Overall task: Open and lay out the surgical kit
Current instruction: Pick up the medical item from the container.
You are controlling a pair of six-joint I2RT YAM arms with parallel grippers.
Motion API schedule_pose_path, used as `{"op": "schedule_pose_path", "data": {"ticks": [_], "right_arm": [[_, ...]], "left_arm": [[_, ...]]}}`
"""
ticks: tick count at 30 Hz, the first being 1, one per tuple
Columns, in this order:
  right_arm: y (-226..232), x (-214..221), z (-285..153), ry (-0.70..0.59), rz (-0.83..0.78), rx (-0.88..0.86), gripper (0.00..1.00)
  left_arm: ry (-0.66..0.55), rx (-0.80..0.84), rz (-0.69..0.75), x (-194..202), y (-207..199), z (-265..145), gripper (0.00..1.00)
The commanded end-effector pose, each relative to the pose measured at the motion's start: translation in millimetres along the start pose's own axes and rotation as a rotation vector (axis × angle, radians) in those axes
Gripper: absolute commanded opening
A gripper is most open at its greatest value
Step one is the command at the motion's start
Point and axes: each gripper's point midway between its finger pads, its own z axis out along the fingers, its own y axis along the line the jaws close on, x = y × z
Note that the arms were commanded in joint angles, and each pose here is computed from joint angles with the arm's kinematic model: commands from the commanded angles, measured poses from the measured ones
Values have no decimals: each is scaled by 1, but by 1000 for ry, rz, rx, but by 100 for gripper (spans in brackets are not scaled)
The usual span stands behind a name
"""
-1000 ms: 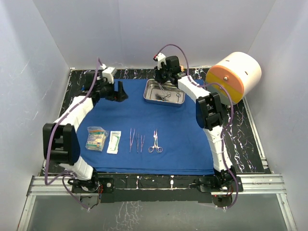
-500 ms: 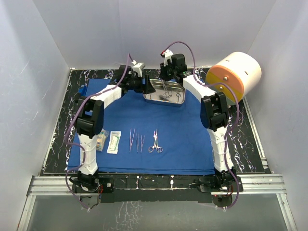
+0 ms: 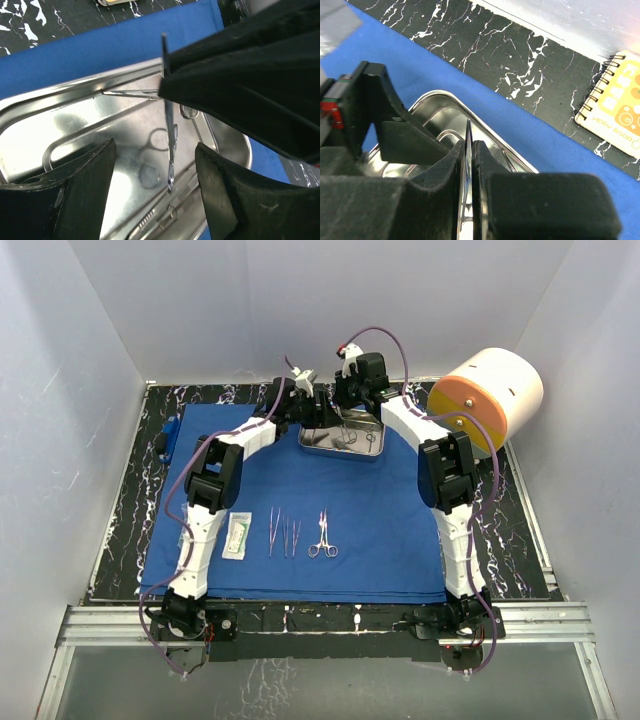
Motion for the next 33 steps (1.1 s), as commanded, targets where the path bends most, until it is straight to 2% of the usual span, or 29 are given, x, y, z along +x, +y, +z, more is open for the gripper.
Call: {"op": "schedule_pose_path", "data": {"ticks": [1, 5, 11, 20, 24, 25, 26, 29, 33], "right_arm": [[4, -61, -31, -139, -11, 17, 0], [4, -60, -34, -135, -5, 17, 0], [2, -58, -36, -130, 0, 20, 0], [2, -54, -35, -122, 5, 16, 0], [2, -58, -39, -126, 6, 14, 0], [2, -61, -41, -131, 4, 12, 0], [2, -65, -45, -136, 1, 11, 3], [0, -83, -58, -157, -3, 16, 20], [-2, -110, -88, -201, -10, 10, 48]], "left_arm": [[-79, 49, 32, -29, -18, 11, 62], [-95, 69, 26, -32, -17, 21, 58], [-94, 103, 9, -26, -21, 31, 47], [-102, 147, 23, -30, -33, 31, 17], [-117, 173, 40, -37, -40, 29, 0], [-121, 180, 47, -39, -43, 28, 0], [-127, 191, 57, -43, -48, 26, 0], [-150, 224, 91, -59, -64, 17, 0], [-181, 278, 138, -80, -92, -1, 0]]}}
